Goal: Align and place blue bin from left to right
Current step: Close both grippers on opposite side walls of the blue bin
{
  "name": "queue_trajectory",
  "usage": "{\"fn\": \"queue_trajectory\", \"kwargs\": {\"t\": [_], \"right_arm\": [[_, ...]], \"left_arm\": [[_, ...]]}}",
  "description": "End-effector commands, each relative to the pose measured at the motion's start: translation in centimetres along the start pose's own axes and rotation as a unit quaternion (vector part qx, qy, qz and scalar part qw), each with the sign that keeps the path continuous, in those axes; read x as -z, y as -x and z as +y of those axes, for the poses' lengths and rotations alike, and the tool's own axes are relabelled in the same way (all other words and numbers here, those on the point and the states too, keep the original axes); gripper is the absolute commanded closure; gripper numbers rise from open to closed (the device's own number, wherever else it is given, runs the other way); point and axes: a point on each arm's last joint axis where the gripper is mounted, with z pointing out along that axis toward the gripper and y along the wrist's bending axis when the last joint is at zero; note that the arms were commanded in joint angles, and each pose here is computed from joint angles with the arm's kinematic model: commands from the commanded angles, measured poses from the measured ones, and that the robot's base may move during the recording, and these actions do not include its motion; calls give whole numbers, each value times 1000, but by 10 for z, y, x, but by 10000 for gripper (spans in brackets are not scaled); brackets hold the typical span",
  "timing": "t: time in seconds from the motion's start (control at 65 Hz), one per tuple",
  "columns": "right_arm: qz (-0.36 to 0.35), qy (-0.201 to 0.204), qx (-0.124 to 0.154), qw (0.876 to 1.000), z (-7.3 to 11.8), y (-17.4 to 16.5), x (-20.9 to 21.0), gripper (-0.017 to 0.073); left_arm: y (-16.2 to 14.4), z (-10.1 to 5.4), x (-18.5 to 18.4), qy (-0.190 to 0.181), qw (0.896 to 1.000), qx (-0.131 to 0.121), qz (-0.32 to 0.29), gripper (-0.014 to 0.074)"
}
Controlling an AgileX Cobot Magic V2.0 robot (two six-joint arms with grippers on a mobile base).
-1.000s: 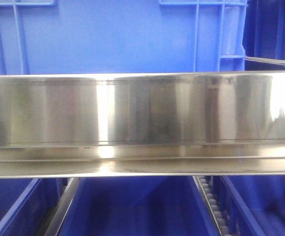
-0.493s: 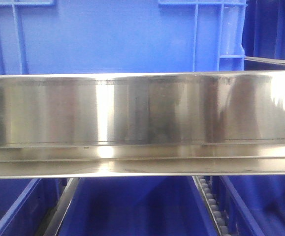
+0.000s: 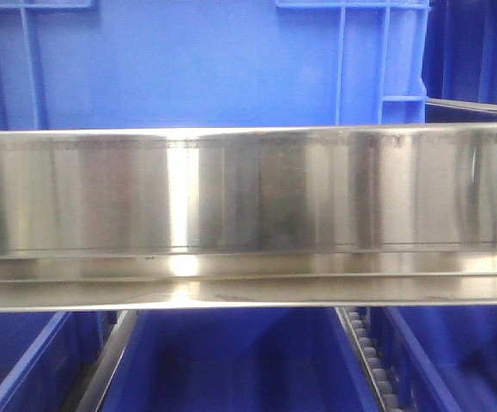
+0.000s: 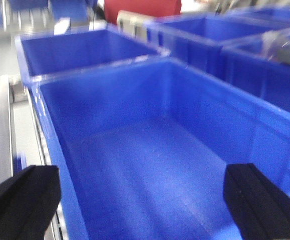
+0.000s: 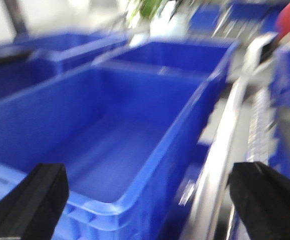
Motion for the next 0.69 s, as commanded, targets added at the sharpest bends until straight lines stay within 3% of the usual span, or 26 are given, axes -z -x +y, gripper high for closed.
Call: {"fn": "queue_trajectory", "kwargs": {"t": [0.0, 0.154, 0.339, 0.462, 0.57, 0.677], "right_arm": [[26, 26, 6, 999, -1, 12, -16, 15], [62, 26, 33, 997, -11, 33, -53, 86], [152, -45, 36, 987, -19, 43, -98, 92], [214, -101, 24, 971, -16, 40, -129, 85], [242, -111, -10, 964, -11, 39, -153, 13], [241, -111, -15, 964, -13, 44, -174, -10]], "left_arm": [[9, 8, -15, 10, 999, 27, 34, 30], [17, 27, -38, 38, 995, 54, 71, 33], [11, 44, -60, 60, 991, 71, 97, 33], [8, 47, -71, 61, 990, 73, 108, 33], [13, 49, -79, 60, 987, 73, 128, 33], [19, 53, -89, 66, 983, 65, 158, 33]]}}
